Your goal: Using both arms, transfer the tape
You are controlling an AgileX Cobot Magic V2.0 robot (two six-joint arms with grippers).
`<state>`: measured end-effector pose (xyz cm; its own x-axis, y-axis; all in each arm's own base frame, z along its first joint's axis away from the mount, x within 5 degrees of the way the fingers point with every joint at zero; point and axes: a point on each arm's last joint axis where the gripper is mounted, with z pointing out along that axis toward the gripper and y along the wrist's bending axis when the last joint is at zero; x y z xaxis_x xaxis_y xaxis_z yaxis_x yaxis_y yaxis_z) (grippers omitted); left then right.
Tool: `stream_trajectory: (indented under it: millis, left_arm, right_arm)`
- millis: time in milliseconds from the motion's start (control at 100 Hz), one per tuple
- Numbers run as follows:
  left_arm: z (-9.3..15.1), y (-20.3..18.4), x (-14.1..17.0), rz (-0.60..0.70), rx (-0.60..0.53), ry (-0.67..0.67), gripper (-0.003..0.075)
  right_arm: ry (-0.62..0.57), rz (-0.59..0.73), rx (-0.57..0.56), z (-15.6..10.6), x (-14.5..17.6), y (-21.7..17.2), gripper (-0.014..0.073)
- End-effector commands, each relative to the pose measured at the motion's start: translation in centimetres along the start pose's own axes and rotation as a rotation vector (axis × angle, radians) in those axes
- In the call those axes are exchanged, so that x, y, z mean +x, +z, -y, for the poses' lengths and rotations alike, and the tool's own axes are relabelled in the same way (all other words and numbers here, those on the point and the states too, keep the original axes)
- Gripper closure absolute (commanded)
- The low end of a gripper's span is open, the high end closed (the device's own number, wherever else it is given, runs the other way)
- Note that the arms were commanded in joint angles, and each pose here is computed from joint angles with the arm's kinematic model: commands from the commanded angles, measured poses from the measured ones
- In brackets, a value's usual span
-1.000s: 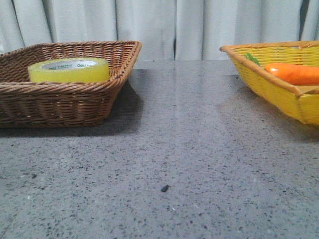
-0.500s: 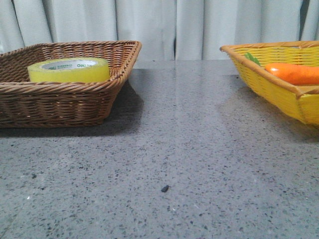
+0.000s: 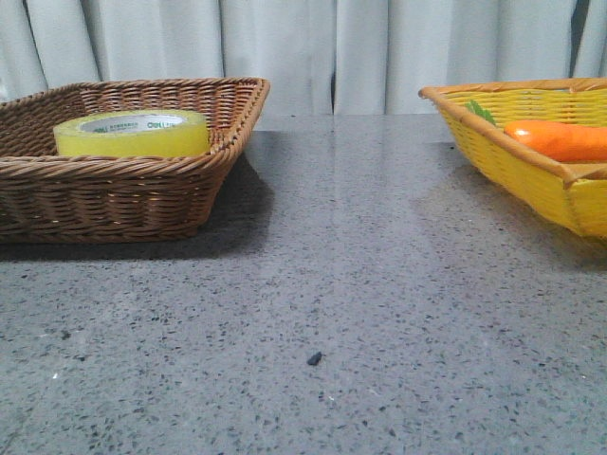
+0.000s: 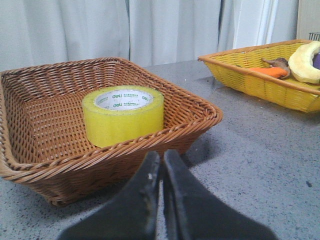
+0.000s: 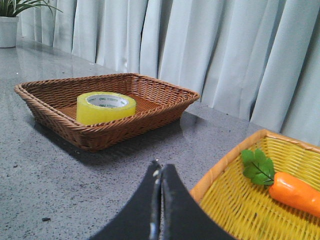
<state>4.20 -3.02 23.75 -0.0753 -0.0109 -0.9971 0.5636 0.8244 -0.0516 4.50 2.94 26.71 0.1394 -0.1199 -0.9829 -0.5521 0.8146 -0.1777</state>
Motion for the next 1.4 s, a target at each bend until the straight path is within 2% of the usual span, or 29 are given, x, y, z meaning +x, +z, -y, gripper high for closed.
stream_trajectory:
  millis: [0, 230, 400, 550, 670, 1390]
  left_arm:
    - [-0.2, -0.1, -1.3, 0.117, -0.027, -0.035, 0.0741]
    - [-1.4, -0.2, 1.1, 0.197, -0.235, 0.007, 0.0741]
    - [-2.3, 0.0, 3.4, 0.089, -0.388, -0.01, 0.0741]
    - [-2.7, -0.1, 4.2, 0.008, -0.454, -0.031, 0.0741]
    - [-2.7, -0.1, 5.0, -0.081, -0.471, -0.054, 0.0741]
    - [-2.7, -0.1, 5.0, -0.08, -0.471, -0.058, 0.0741]
  right_arm:
    - [-0.02, 0.094, 0.009, 0.2, -1.5, -0.1, 0.0669]
    - [-0.02, 0.094, 0.009, 0.2, -1.5, -0.1, 0.0669]
    - [-0.02, 0.094, 0.009, 0.2, -1.5, -0.1, 0.0669]
    - [-0.02, 0.092, 0.009, 0.2, -1.5, 0.0, 0.0669]
    - [-0.02, 0.092, 0.009, 0.2, -1.5, 0.0, 0.0669]
    - [-0.02, 0.092, 0.009, 0.2, -1.5, 0.0, 0.0669]
